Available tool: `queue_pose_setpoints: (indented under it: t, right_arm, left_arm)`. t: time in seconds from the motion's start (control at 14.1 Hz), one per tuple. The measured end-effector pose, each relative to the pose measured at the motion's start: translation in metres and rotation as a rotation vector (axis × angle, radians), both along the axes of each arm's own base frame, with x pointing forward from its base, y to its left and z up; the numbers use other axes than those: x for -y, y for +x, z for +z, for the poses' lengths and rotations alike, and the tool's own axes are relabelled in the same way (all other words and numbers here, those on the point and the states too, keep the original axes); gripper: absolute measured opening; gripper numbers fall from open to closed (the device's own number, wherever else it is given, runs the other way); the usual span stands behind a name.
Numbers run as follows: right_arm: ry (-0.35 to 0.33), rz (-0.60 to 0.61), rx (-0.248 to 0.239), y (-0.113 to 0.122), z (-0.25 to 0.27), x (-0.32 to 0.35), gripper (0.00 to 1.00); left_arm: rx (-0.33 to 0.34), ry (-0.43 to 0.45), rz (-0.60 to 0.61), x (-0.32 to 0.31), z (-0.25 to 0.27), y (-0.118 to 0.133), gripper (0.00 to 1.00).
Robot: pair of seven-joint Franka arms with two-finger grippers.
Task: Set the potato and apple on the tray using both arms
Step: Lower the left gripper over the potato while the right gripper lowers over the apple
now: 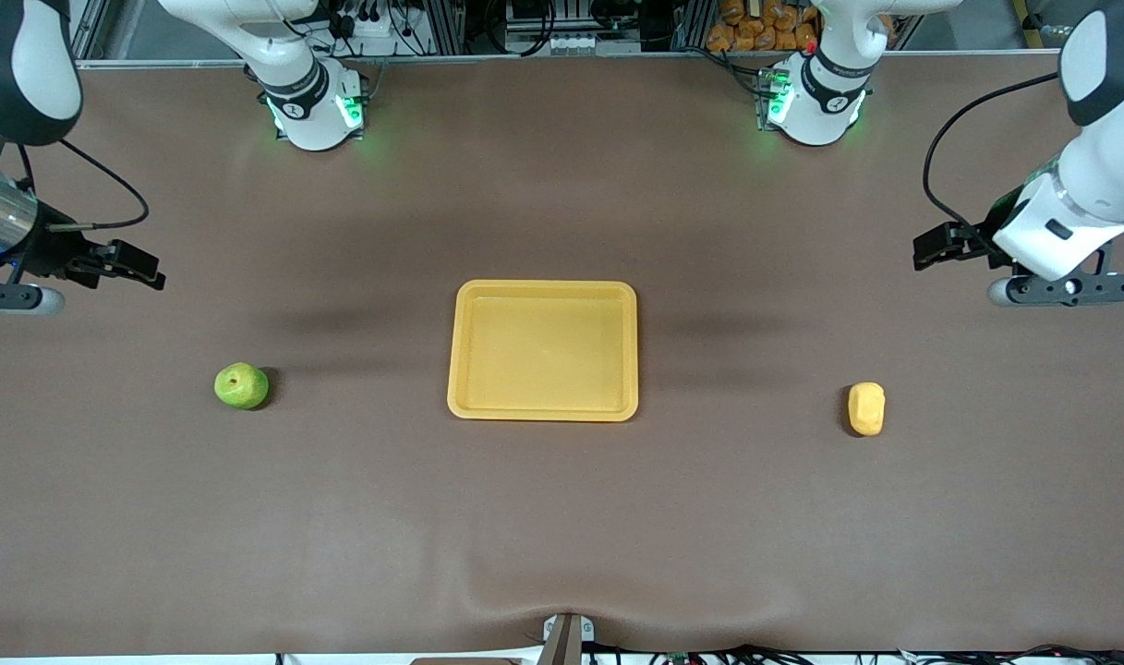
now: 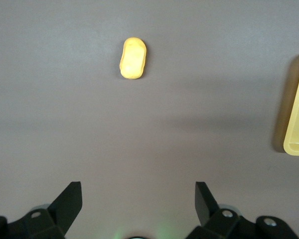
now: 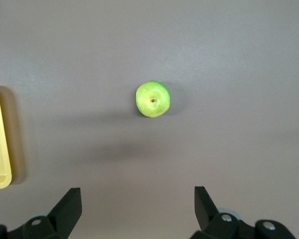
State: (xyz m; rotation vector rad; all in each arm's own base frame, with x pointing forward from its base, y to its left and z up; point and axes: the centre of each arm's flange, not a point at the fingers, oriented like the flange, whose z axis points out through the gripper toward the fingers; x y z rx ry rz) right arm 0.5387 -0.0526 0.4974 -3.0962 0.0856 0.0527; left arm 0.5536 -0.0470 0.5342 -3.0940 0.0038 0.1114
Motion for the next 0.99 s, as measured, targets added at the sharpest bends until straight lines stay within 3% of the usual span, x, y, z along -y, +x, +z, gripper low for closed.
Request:
queue_pose_setpoints:
  t: [0.43, 0.64, 0.99]
  right_arm:
    - [-0.006, -0.004, 0.037, -0.004, -0.042, -0.001, 1.0]
    - [-0.01, -0.006, 0.058, -0.006, -0.065, -0.001, 1.0]
    - [-0.023, -0.002, 0.105, -0.012, -0.122, -0.007, 1.0]
  left_arm:
    - [0.033, -0.005, -0.028, 0.001, -0.052, 0.003, 1.0]
    - [0.019, -0.007, -0.048, 0.001, -0.081, 0.007, 1.0]
    - [0.054, -0.006, -0.064, 0.002, -0.123, 0.029, 1.0]
